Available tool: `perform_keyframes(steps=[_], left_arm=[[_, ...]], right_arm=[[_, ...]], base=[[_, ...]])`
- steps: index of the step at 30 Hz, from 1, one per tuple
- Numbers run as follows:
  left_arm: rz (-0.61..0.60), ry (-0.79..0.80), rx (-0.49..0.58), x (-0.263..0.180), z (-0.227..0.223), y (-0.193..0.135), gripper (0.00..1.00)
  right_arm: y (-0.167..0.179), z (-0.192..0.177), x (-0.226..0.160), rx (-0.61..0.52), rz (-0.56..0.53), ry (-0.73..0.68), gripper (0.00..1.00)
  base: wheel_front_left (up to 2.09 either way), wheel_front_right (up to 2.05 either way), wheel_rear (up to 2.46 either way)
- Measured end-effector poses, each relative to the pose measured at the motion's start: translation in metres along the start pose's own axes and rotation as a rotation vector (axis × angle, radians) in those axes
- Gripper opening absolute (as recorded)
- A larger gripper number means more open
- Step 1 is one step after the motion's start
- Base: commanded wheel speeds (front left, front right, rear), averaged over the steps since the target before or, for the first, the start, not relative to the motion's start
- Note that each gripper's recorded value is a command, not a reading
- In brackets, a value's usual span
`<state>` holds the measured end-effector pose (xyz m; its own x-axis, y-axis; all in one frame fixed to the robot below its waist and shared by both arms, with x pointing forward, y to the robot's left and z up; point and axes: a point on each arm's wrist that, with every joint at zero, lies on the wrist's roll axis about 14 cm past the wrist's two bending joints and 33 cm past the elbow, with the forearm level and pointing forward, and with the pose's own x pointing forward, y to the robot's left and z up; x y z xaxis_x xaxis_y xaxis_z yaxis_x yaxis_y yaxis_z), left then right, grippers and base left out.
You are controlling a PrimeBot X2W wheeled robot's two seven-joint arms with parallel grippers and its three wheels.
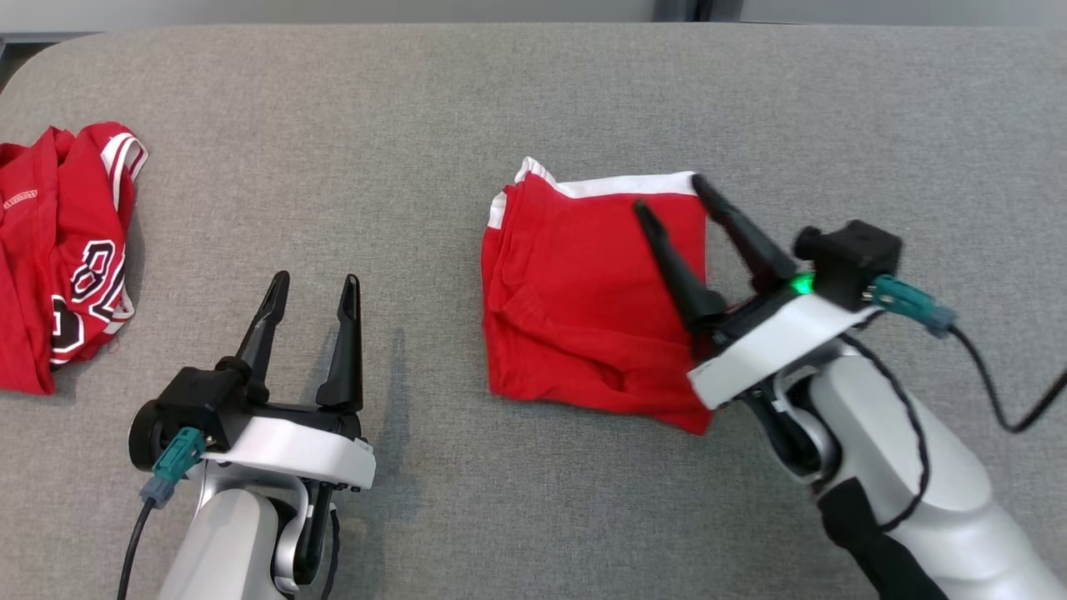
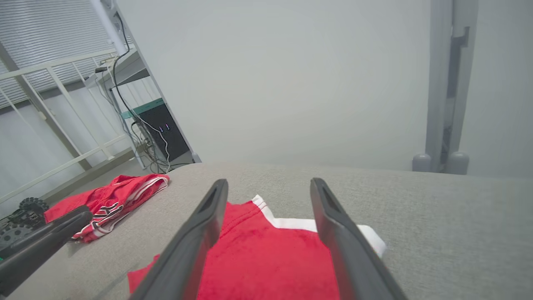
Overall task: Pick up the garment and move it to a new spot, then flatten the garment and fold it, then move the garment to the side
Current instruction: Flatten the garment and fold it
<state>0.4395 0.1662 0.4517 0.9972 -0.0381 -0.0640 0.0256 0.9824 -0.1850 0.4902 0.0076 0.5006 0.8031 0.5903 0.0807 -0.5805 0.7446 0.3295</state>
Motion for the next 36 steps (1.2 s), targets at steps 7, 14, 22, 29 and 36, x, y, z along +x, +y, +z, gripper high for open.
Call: perform_keyframes(steps=[7, 14, 22, 29, 36], left_arm=[[-0.003, -0.013, 0.015, 0.001, 0.005, 0.001, 1.00], [-0.006, -0.012, 0.035, -0.004, 0.006, 0.002, 1.00], [-0.020, -0.032, 0.066, -0.013, 0.017, 0.002, 1.00], [-0.036, -0.038, 0.078, -0.030, 0.026, -0.003, 1.00], [-0.032, -0.028, 0.080, -0.057, 0.028, -0.006, 1.00]], right_arm=[[-0.063, 0.027, -0.037, -0.091, -0.208, -0.085, 1.00], [-0.114, 0.042, -0.098, -0.177, -0.417, -0.111, 1.00], [-0.120, 0.052, -0.148, -0.223, -0.523, -0.109, 1.00], [-0.105, 0.056, -0.176, -0.216, -0.556, -0.104, 1.00], [-0.088, 0.057, -0.200, -0.199, -0.574, -0.105, 1.00]], base=[[0.00, 0.00, 0.00], [0.00, 0.00, 0.00], [0.00, 0.00, 0.00], [0.00, 0.00, 0.00], [0.00, 0.00, 0.00]])
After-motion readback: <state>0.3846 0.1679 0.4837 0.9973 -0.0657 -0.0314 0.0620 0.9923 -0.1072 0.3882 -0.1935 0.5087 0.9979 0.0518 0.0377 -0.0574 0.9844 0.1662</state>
